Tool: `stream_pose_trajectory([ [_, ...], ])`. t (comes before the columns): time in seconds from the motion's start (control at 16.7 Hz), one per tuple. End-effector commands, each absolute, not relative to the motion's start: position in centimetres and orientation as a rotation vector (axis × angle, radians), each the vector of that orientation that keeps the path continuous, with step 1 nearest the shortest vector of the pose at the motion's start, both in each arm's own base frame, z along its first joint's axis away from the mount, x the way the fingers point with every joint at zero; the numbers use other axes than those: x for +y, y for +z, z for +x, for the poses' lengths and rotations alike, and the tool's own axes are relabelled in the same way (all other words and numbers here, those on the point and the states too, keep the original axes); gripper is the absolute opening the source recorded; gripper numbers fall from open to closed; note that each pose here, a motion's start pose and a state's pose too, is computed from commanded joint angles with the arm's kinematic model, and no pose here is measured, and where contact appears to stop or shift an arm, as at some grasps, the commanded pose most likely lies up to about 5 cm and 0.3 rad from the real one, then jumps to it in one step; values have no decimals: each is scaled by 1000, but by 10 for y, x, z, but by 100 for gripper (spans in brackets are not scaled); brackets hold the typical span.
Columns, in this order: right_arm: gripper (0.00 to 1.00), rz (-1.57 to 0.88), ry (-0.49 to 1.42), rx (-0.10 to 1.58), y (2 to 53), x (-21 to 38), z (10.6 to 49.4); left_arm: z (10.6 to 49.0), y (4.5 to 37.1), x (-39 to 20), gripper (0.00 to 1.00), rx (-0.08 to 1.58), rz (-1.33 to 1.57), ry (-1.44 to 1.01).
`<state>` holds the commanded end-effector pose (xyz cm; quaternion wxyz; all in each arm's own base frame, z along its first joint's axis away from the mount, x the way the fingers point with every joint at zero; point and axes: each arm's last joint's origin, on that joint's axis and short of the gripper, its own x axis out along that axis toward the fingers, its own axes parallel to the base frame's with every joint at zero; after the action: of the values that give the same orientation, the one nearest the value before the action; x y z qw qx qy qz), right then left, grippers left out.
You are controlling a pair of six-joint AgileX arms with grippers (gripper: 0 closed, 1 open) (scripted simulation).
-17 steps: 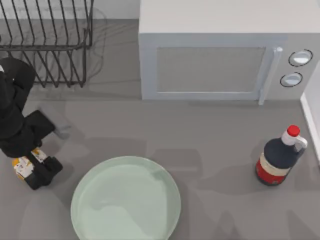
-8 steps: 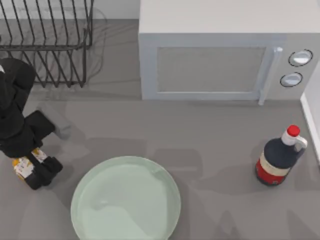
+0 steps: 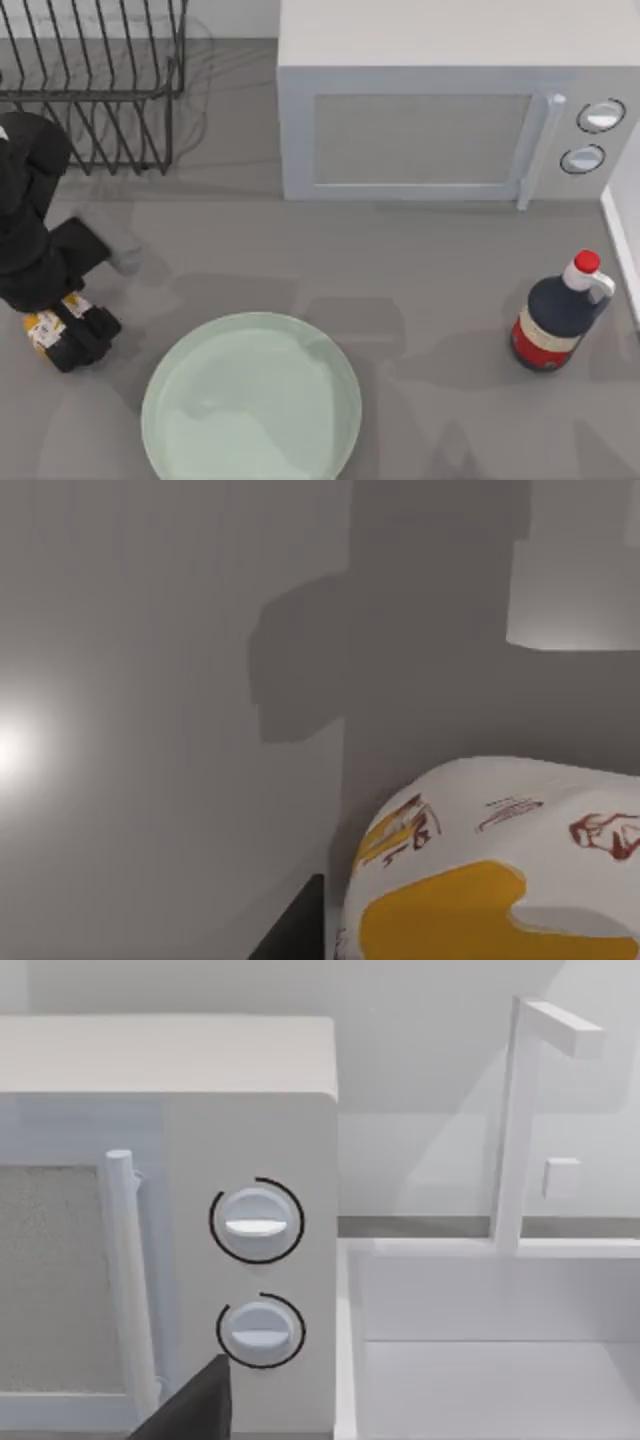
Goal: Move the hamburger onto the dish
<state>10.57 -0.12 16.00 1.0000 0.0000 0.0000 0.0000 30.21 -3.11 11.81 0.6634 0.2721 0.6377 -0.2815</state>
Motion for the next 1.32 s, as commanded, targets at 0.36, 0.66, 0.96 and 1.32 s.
stream_pose_trajectory([
  [0.36, 100, 0, 0, 0, 160, -1, 106, 304, 178, -31, 0, 1470, 609, -644],
  [0.66, 100, 0, 0, 0, 160, -1, 106, 300, 214, -31, 0, 1444, 614, -636],
  [0.96, 100, 0, 0, 0, 160, -1, 106, 301, 212, -31, 0, 1451, 608, -633],
  [1.32, 100, 0, 0, 0, 160, -1, 106, 309, 209, -57, 0, 1526, 460, -485],
])
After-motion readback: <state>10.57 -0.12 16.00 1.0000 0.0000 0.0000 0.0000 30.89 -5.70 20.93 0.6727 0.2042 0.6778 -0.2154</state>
